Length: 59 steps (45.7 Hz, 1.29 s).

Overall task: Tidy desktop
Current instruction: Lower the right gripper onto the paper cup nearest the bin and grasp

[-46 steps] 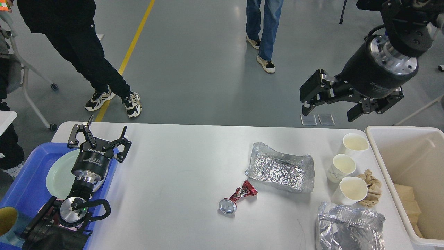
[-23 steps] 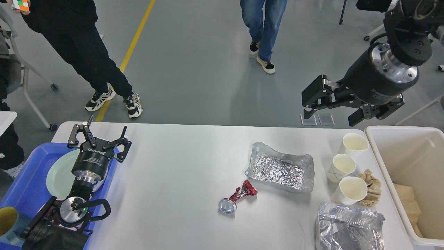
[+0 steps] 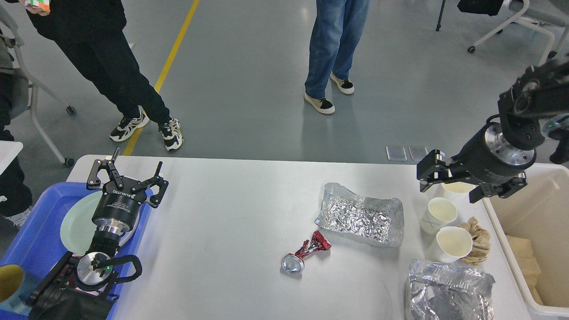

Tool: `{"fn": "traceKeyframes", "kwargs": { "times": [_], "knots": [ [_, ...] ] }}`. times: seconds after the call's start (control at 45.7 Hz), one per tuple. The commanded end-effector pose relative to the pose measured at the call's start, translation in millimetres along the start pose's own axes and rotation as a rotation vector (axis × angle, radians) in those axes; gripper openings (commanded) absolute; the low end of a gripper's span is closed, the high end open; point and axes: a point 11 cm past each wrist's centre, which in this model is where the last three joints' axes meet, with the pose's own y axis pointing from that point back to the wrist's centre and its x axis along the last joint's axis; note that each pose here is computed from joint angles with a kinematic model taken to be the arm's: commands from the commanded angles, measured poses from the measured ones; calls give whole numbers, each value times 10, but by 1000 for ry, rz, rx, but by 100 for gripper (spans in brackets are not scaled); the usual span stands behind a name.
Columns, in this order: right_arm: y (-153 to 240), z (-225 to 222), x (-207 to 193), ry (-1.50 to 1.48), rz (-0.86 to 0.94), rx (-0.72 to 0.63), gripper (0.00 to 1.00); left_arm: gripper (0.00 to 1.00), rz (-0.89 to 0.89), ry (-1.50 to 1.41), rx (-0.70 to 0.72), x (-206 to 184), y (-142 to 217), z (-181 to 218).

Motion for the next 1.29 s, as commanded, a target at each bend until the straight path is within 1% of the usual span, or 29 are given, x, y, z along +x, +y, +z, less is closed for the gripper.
{"fn": "traceKeyframes", "kwargs": {
  "times": [0.0,0.088,0.219,0.35,0.482,0.788,1.051,1.094,1.138,1.204,1.269],
  "knots": [
    [-281,230,-114,-21,-36,-39,94,96,1,0,0,5,6,-1],
    [-546,377,-197,-45,-54,-70,94,96,1,0,0,5,6,-1],
    [-912,579,-202,-81,-19,-106,94,96,0,0,0,0,0,0],
    [-1044,623,-195,-102,16,-110,94,96,1,0,0,5,6,-1],
    [-1259,775,-216,-117,64,-146,94,96,0,0,1,0,0,-1],
    [-1563,849,-379,-129,32,-154,94,96,0,0,1,0,0,-1],
    [-1754,932,-332,-154,57,-156,93,96,0,0,1,0,0,-1],
    [-1797,937,-335,-179,60,-150,91,96,0,0,1,0,0,-1],
    [-1829,920,-331,-208,62,-138,85,96,0,0,1,0,0,-1],
    [-1850,926,-339,-226,62,-135,80,96,0,0,1,0,0,-1],
    [-1860,923,-360,-229,53,-132,69,96,0,0,1,0,0,-1]
  ]
}}
